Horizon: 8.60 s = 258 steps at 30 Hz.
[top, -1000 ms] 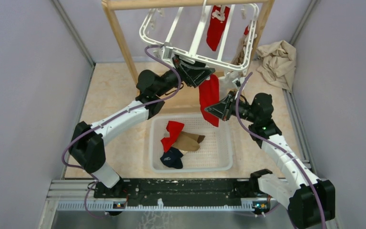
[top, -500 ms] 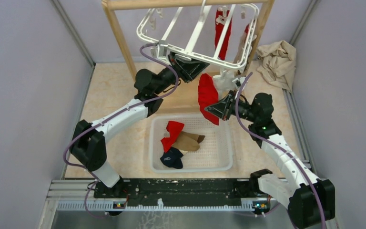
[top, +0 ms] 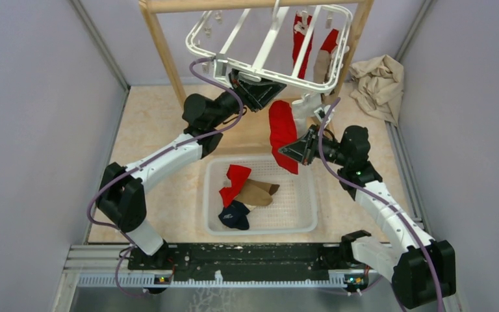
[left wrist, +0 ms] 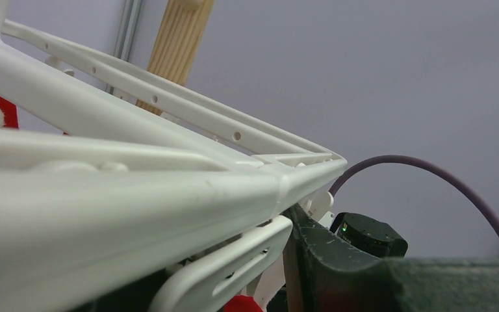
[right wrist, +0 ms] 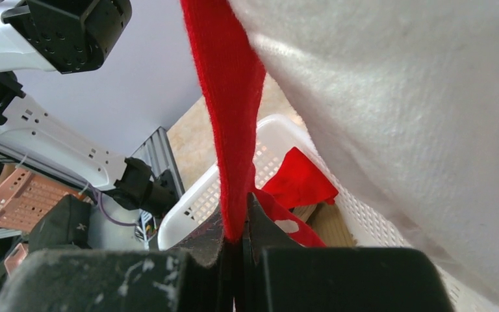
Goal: Remove the socks clipped to the hanger
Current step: Remove the sock from the hanger, then place the sock in the bin, then remove the sock from the hanger.
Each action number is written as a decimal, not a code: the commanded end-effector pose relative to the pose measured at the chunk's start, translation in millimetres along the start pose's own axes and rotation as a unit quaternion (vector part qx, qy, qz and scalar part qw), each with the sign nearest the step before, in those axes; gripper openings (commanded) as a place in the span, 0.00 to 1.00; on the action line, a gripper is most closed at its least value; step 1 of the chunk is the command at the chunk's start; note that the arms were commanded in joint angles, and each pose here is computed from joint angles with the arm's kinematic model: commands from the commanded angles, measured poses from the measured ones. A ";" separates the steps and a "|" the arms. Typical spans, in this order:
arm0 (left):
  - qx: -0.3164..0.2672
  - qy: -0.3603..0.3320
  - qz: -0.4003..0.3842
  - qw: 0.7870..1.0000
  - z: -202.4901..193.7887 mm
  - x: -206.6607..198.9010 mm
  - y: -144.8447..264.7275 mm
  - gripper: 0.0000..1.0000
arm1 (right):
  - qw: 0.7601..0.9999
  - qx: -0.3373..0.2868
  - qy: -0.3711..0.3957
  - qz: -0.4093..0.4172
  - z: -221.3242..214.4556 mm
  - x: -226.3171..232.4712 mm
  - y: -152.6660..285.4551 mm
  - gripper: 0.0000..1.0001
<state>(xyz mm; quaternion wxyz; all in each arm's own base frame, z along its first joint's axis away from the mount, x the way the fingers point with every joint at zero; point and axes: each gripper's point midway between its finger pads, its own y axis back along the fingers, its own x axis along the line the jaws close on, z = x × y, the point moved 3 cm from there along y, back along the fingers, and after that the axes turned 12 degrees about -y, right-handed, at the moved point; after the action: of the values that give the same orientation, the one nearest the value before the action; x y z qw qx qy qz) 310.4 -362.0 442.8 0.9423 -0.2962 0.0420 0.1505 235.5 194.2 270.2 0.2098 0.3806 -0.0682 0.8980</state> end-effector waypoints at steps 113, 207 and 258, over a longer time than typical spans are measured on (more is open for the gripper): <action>0.325 0.100 0.190 0.921 -114.3 -40.9 230.7 0.99 | 0.971 0.042 0.066 -0.227 -94.1 -29.4 -14.1 0.46; 0.289 0.114 0.124 0.942 -73.1 -65.0 176.6 0.99 | 0.968 -0.198 0.109 -0.111 36.5 -22.7 33.8 0.00; 0.203 0.077 -0.001 0.976 -43.2 -42.2 126.4 0.99 | 0.988 -0.002 0.138 0.074 -21.0 91.8 -28.8 0.00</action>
<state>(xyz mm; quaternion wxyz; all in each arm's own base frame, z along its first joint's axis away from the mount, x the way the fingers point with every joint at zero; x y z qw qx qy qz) 236.0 -294.2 319.0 0.9695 -0.0797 0.1712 0.1561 179.9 253.6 292.8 0.1694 0.2718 -0.0402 0.9465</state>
